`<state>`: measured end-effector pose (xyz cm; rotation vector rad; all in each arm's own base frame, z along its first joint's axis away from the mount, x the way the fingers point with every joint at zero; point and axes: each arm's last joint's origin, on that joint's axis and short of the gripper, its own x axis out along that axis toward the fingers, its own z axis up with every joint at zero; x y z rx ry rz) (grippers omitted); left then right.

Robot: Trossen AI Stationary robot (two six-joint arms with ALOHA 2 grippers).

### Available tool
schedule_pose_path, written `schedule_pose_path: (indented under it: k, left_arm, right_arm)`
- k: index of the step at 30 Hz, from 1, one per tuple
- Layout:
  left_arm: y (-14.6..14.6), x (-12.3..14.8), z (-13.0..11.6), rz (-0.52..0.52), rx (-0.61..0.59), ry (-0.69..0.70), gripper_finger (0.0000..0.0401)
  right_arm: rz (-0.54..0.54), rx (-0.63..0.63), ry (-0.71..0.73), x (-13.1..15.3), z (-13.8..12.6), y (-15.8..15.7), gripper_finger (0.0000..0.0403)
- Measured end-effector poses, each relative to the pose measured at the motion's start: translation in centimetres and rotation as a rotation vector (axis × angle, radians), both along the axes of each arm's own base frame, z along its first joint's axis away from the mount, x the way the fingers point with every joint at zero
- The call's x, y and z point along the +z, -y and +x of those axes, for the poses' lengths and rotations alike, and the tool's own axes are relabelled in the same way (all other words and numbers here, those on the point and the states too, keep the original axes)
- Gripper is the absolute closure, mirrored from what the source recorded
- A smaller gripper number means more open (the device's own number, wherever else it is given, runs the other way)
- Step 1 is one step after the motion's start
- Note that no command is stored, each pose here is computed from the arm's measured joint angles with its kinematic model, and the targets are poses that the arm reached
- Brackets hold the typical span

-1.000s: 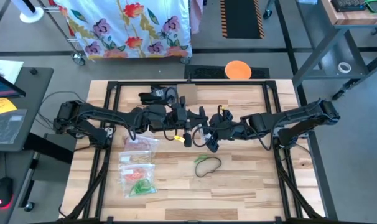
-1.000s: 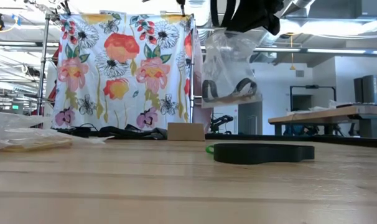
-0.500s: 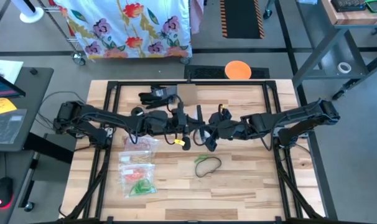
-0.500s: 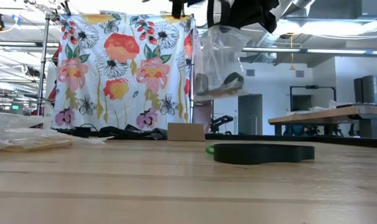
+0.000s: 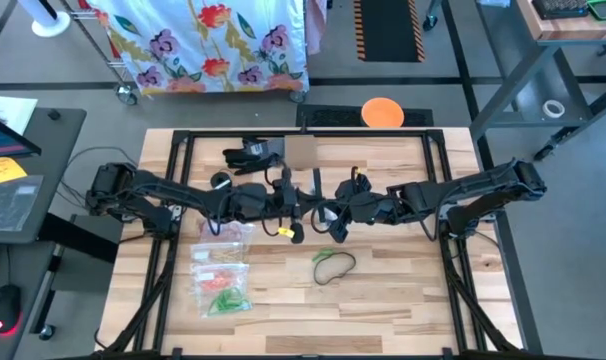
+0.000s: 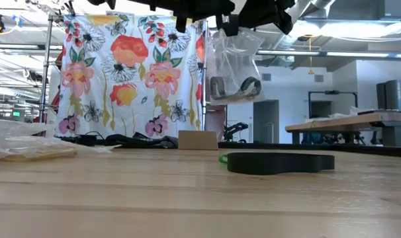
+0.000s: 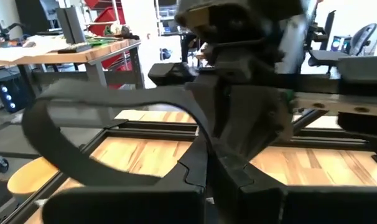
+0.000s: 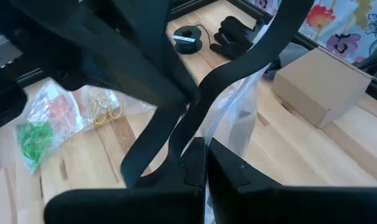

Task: Sort rubber bands
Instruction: Put the black rubber band into the transparent zip bag

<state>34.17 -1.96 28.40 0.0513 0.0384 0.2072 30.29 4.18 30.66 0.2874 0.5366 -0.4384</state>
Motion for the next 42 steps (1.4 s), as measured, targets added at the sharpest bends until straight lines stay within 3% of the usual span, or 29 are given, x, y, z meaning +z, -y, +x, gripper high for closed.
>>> schedule_pose_path:
  k: [21,42]
  left_arm:
    - [0.4,0.2,-0.1,0.087,0.029,-0.002,0.0401]
    - [0.4,0.1,0.0,0.014,0.014,-0.018,0.0401]
  right_arm:
    - [0.033,-0.004,0.112,2.4,-1.6,-0.3,0.0403]
    - [-0.015,0.092,0.046,1.5,-1.2,-1.1,0.0403]
